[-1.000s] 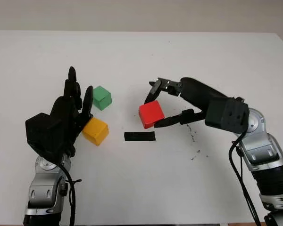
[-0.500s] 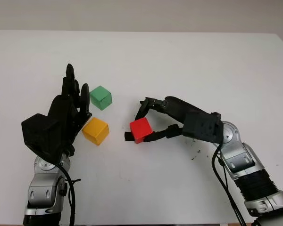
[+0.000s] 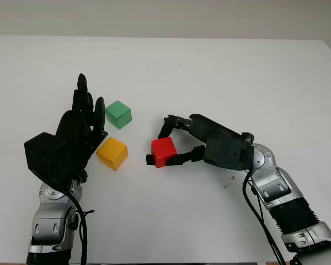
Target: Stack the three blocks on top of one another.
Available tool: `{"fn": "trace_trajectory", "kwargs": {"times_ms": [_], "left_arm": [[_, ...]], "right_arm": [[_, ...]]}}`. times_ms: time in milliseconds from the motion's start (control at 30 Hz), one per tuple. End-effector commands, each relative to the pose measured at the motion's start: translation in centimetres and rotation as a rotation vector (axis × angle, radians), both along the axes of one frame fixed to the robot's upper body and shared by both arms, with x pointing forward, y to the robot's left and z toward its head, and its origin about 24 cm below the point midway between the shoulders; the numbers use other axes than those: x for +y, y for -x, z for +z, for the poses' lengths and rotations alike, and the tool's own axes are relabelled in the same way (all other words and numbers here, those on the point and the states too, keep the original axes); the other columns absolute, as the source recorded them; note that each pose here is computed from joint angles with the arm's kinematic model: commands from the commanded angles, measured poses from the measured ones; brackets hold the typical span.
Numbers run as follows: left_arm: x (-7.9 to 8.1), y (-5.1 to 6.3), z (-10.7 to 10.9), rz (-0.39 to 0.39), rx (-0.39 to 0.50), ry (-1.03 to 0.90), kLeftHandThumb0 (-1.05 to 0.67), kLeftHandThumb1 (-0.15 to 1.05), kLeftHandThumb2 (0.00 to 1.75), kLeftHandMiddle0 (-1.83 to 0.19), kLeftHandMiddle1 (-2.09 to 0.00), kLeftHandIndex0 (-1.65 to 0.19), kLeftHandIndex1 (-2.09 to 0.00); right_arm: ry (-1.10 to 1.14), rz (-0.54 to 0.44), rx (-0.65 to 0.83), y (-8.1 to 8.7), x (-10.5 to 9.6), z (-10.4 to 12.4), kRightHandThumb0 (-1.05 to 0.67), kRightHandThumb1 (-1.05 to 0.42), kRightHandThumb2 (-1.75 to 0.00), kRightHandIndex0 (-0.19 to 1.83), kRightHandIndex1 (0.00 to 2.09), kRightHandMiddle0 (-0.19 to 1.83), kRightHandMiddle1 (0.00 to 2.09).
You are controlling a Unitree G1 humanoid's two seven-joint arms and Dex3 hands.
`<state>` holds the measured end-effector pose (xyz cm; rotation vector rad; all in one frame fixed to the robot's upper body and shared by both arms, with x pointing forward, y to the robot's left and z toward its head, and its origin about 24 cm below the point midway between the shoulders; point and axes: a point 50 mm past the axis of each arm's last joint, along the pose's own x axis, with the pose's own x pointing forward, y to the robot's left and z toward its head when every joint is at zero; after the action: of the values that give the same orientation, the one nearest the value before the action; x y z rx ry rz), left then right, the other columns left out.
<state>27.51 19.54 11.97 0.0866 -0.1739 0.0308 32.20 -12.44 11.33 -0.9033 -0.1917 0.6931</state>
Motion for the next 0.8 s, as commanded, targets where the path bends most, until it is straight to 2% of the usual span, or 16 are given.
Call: {"fn": "trace_trajectory", "kwargs": {"times_ms": [0, 100, 267, 333, 367, 467, 600, 767], "left_arm": [[0.1, 0.2, 0.0, -0.001, -0.004, -0.003, -0.76, 1.05, 0.65, 0.19, 0.00, 0.19, 0.00], [0.1, 0.1, 0.0, -0.004, -0.011, -0.007, -0.76, 1.05, 0.66, 0.19, 0.00, 0.19, 0.00], [0.0, 0.1, 0.0, -0.001, -0.007, -0.004, -0.76, 1.05, 0.67, 0.19, 0.00, 0.19, 0.00], [0.1, 0.1, -0.1, 0.000, -0.004, -0.004, -0.75, 1.05, 0.67, 0.19, 0.00, 0.19, 0.00], [0.1, 0.1, -0.1, 0.002, -0.002, -0.004, -0.75, 1.05, 0.67, 0.19, 0.00, 0.19, 0.00], [0.3, 0.2, -0.1, 0.000, -0.001, -0.005, -0.75, 1.05, 0.66, 0.19, 0.00, 0.19, 0.00], [0.6, 0.1, 0.4, 0.011, -0.031, 0.005, -0.73, 1.05, 0.64, 0.19, 0.00, 0.19, 0.00], [1.0, 0.0, 1.2, 0.025, -0.061, -0.027, -0.74, 1.05, 0.63, 0.19, -0.01, 0.19, 0.00]], "right_arm": [[0.029, 0.016, -0.013, 0.1, -0.4, 0.2, -0.47, -0.92, -0.05, 0.22, 0.05, 0.38, 1.67], [0.070, 0.065, -0.039, 0.4, -0.6, 0.5, -0.55, -0.90, -0.05, 0.14, 0.02, 0.19, 1.41], [0.175, 0.163, -0.053, 1.2, -0.8, 1.5, -0.77, -0.91, -0.05, -0.15, 0.01, -0.09, 0.72], [0.199, 0.206, -0.059, 1.7, -0.9, 2.3, -0.82, -0.92, -0.06, -0.18, 0.00, -0.15, 0.42], [0.200, 0.224, -0.068, 2.0, -1.0, 2.8, -0.84, -0.92, -0.06, -0.19, 0.00, -0.17, 0.34], [0.186, 0.254, -0.113, 2.6, -1.1, 4.0, -0.89, -0.93, -0.05, -0.19, 0.00, -0.19, 0.16], [0.132, 0.259, -0.188, 3.0, -1.2, 5.9, -0.95, -0.96, -0.06, -0.19, 0.00, -0.19, 0.03], [0.081, 0.249, -0.229, 2.9, -1.1, 7.5, -0.94, -0.99, -0.07, -0.19, 0.00, -0.19, 0.00]]}}
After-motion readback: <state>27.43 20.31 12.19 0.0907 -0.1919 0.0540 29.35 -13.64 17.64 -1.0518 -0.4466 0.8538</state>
